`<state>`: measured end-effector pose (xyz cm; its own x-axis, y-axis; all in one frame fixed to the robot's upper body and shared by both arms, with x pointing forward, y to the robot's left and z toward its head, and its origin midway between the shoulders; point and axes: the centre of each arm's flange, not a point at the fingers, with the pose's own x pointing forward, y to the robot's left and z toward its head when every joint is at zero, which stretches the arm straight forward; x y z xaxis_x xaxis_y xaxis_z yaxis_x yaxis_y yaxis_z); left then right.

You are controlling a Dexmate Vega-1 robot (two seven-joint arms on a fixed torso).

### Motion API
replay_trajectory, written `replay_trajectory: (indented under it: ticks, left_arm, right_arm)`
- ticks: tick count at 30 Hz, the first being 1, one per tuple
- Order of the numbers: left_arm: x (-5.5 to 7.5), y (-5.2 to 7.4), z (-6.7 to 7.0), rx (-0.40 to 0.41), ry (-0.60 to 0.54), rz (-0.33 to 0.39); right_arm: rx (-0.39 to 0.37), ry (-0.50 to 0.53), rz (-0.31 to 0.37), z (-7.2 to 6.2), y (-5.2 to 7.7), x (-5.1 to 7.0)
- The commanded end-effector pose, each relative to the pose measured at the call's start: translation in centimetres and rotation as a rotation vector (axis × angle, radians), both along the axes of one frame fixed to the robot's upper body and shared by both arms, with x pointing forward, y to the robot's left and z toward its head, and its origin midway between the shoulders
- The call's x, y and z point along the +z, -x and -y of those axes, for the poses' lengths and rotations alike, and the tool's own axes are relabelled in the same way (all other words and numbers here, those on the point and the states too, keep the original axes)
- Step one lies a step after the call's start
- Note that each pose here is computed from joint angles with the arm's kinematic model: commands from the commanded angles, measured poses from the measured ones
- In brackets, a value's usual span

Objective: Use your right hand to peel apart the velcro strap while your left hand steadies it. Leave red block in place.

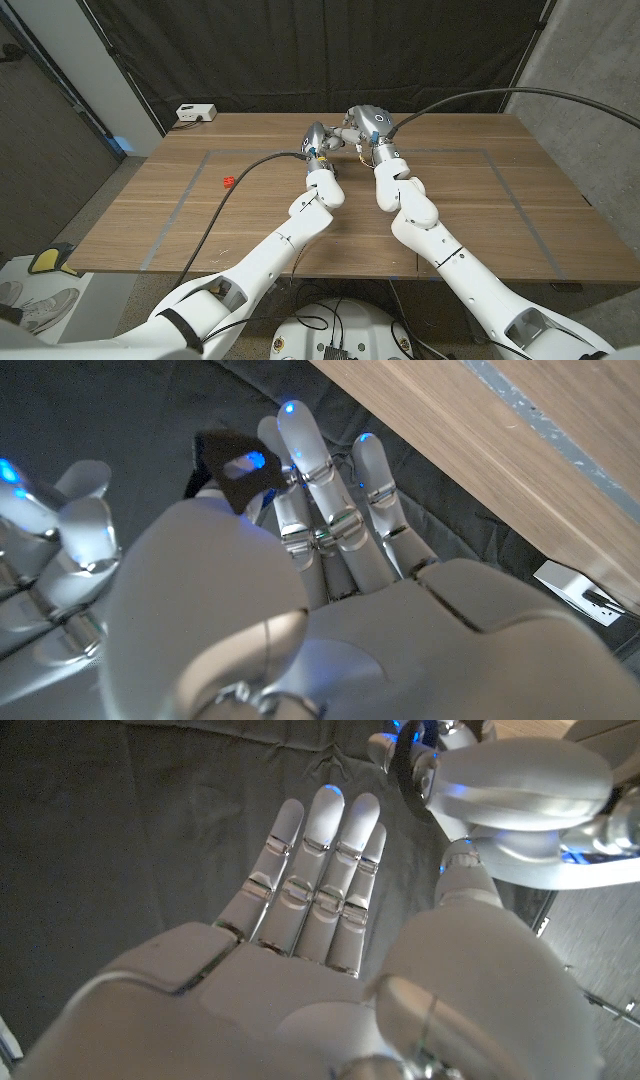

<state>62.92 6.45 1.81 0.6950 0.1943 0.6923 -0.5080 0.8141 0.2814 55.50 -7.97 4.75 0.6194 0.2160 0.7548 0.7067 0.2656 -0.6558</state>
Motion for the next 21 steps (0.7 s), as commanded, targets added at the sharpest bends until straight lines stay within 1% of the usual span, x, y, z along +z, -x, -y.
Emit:
replay_trajectory:
  ticks: [1,3,10,15,21]
  left_arm:
    - [0.0,-0.32,-0.16,-0.004,0.027,0.032]
    - [0.06,-0.33,-0.19,-0.003,0.029,0.041]
    - [0.07,-0.24,-0.26,-0.008,0.042,0.086]
    - [0.02,-0.09,-0.3,-0.01,0.046,0.113]
    - [-0.08,-0.04,-0.4,-0.005,0.059,0.134]
  right_arm:
    - [-0.152,0.07,0.036,-1.23,0.28,-0.18]
    - [-0.192,0.093,0.05,-1.63,0.25,-0.3]
    - [-0.221,0.125,0.044,-2.06,-0.02,-0.35]
    - [-0.22,0.139,0.036,-2.07,-0.07,-0.3]
    - [-0.19,0.144,0.036,-1.89,0.14,-0.23]
